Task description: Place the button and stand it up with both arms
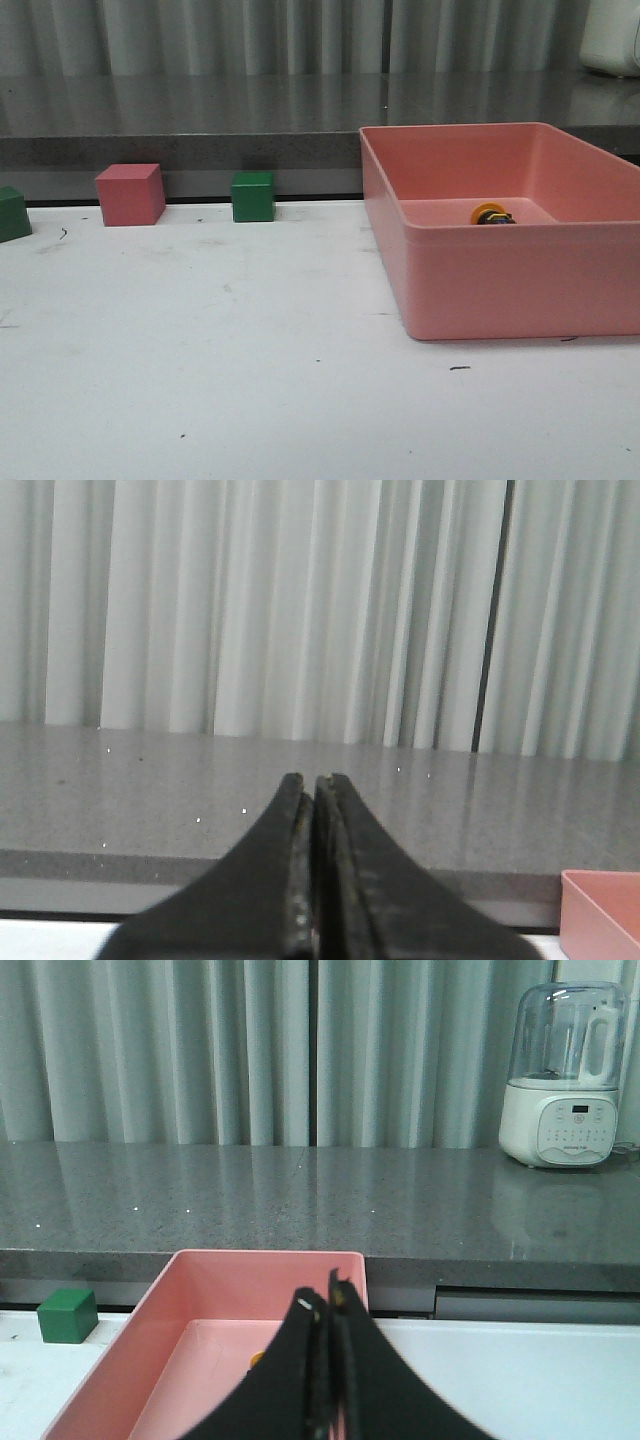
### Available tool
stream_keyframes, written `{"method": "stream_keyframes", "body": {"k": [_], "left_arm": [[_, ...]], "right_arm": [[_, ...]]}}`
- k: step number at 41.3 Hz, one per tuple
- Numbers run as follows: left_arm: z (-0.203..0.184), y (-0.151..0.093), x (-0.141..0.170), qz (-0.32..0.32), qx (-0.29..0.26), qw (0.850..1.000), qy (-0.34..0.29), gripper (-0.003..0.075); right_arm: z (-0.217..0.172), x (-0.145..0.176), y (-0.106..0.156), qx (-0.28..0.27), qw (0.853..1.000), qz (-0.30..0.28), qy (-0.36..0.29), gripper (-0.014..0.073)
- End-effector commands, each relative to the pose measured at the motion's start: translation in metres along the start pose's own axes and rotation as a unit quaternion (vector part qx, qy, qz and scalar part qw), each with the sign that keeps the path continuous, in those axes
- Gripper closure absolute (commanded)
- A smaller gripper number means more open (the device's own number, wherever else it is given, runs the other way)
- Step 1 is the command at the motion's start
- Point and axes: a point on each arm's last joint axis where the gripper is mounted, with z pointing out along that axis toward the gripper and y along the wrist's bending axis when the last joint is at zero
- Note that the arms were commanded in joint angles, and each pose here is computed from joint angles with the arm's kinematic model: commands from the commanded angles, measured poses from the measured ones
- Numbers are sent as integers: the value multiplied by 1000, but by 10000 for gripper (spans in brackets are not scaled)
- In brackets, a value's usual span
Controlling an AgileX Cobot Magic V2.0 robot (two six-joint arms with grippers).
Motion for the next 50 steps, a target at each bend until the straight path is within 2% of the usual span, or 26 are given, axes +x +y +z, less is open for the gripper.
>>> {"method": "stream_keyframes", "body": {"k": [1,6,16,31,34,38,43,44,47,50], "left_arm": [[10,-2,-25,-3,0,1000,19,740],[26,-2,-28,-3,-5,995,96,740],[55,-2,-7,-13,-9,980,198,740],[72,-2,3,-21,-9,971,236,739],[73,-2,4,-21,-9,970,240,713],[74,-2,5,-21,-10,970,243,575],[75,-2,5,-21,-10,970,241,337],[75,-2,5,-21,-10,970,241,312],[75,-2,5,-21,-10,970,242,272],[75,-2,5,-21,-10,970,242,283]], "right_arm": [[6,-30,1,4,1000,-11,-7,664],[19,-37,1,6,998,-11,56,664],[45,-19,0,9,985,-10,172,664],[58,-10,-1,11,976,-9,216,659],[59,-8,-1,11,974,-9,224,646],[62,-6,-1,11,972,-9,235,512],[64,-4,-1,11,970,-9,241,195],[65,-4,-1,11,970,-9,242,132],[66,-3,-1,12,969,-9,246,13],[70,-2,-1,11,968,-6,250,-37]]}}
